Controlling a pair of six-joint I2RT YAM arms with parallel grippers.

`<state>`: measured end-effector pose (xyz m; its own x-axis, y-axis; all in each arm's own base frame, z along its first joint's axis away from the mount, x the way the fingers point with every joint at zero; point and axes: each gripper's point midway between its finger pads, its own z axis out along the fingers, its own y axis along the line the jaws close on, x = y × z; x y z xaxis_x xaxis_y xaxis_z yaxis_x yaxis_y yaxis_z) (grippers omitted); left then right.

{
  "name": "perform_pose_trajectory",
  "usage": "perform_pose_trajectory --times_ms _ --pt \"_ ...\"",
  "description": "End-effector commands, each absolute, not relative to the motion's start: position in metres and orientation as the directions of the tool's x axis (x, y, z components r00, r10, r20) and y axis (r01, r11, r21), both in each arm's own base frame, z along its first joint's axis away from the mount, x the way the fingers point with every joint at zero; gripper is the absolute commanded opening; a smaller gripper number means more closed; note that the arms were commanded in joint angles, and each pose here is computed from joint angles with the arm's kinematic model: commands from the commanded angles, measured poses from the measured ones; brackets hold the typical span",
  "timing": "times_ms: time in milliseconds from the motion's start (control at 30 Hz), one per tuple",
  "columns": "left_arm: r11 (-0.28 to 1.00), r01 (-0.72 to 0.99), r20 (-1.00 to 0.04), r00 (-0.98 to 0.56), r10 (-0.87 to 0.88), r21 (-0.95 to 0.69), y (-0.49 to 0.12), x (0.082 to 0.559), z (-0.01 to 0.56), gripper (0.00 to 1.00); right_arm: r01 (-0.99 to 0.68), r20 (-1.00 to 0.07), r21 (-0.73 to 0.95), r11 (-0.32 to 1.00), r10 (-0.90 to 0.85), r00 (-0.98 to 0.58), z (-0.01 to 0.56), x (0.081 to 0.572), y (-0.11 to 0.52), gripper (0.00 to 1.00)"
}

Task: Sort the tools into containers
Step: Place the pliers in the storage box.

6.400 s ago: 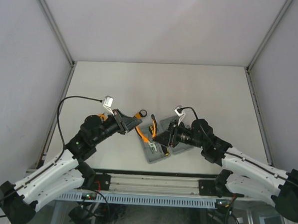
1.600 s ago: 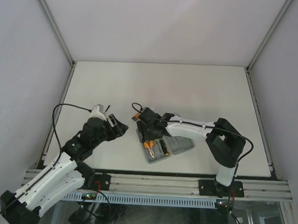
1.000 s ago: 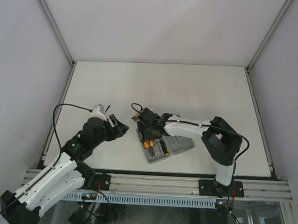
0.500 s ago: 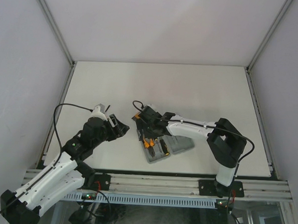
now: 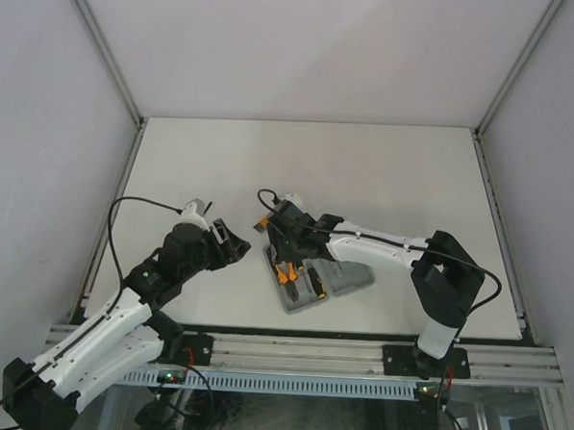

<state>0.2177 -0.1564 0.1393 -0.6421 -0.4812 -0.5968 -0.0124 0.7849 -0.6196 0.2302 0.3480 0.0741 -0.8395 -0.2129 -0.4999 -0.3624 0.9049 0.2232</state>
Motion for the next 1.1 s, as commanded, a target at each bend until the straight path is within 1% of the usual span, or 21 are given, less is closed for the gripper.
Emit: perform_pose_trajectory --times_ms 0,233,467,767,1067 --pt "0.777 0.002 -0.595 -0.645 -0.48 -0.63 -0.16 0.22 0.135 0.67 -0.388 -0.562 0.248 0.888 -0.195 -0.804 0.094 0.242 0.362 0.48" --pt "0.78 0.01 -0.598 -0.649 -0.47 -0.625 -0.162 0.221 0.133 0.66 -0.383 -0.544 0.233 0.894 -0.207 -0.813 0.081 0.244 0.361 0.5" --pt "0.792 -0.002 -0.592 -0.662 -0.459 -0.611 -0.162 0.223 0.125 0.63 -0.406 -0.54 0.246 0.88 -0.223 -0.811 0.075 0.244 0.368 0.49" --pt "0.791 -0.003 -0.59 -0.664 -0.459 -0.611 -0.161 0.221 0.124 0.62 -0.406 -0.523 0.241 0.881 -0.234 -0.819 0.064 0.242 0.37 0.51" --pt "0.793 -0.001 -0.589 -0.668 -0.454 -0.609 -0.162 0.22 0.124 0.62 -0.398 -0.516 0.22 0.891 -0.24 -0.822 0.058 0.24 0.367 0.5"
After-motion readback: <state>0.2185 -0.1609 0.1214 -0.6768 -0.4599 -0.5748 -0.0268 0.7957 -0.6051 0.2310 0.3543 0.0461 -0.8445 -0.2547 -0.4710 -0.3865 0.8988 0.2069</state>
